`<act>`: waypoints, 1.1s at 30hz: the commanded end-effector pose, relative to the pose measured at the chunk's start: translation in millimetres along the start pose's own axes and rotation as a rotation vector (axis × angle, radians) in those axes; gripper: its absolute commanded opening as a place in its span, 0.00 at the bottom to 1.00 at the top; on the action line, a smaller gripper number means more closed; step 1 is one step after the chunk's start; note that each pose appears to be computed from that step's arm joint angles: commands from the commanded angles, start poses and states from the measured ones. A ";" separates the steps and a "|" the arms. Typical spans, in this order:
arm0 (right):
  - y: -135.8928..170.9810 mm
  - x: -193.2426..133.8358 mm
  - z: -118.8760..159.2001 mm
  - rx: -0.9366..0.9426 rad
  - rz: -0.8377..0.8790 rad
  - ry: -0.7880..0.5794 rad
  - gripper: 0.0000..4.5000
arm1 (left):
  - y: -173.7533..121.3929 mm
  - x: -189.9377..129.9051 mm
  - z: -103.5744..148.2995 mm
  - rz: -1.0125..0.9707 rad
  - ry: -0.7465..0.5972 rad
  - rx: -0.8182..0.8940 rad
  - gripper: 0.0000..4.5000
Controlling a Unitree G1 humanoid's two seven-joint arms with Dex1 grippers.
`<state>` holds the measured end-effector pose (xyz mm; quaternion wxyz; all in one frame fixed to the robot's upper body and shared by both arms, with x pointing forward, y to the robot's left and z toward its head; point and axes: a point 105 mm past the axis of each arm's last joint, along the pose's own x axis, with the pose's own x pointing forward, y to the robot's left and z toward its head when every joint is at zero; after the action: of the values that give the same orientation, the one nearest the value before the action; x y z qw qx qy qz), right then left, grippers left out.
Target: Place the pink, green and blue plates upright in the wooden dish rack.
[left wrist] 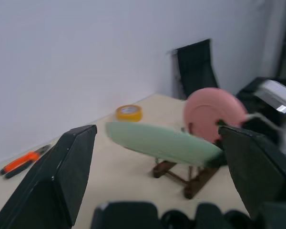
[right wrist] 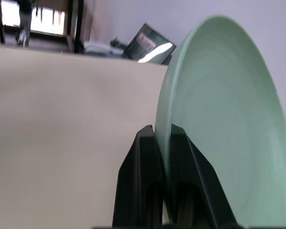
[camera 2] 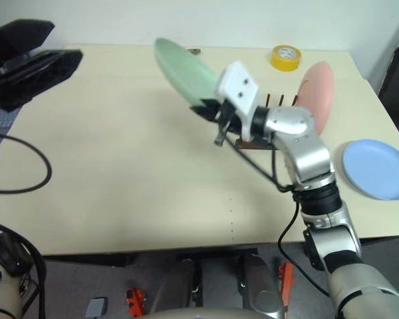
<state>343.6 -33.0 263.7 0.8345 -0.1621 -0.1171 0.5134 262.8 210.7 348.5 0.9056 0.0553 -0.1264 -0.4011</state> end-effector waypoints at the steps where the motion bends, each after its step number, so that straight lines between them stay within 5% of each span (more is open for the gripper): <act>1: -26.9 -25.3 29.9 0.120 -0.108 -0.096 0.00 | -23.6 -1.9 -10.0 -0.132 0.011 0.002 1.00; 6: -76.2 -74.4 55.3 0.379 -0.323 -0.220 0.00 | -32.1 16.6 -75.4 -0.200 0.237 0.055 1.00; 10: -100.1 -100.2 59.8 0.521 -0.443 -0.271 0.00 | -41.7 29.2 -94.5 -0.264 0.251 0.045 1.00; 17: -101.6 -107.9 52.5 0.710 -0.462 -0.296 0.00 | -46.7 41.4 -102.3 -0.298 0.227 0.028 1.00; 33: -92.7 -104.1 18.5 0.795 -0.510 -0.197 0.00 | -52.4 38.2 -111.7 -0.284 0.254 0.004 1.00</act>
<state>372.8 -159.4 296.3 0.9171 0.2582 0.0106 0.3036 285.3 149.8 231.5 0.8520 0.1148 0.0094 -0.5108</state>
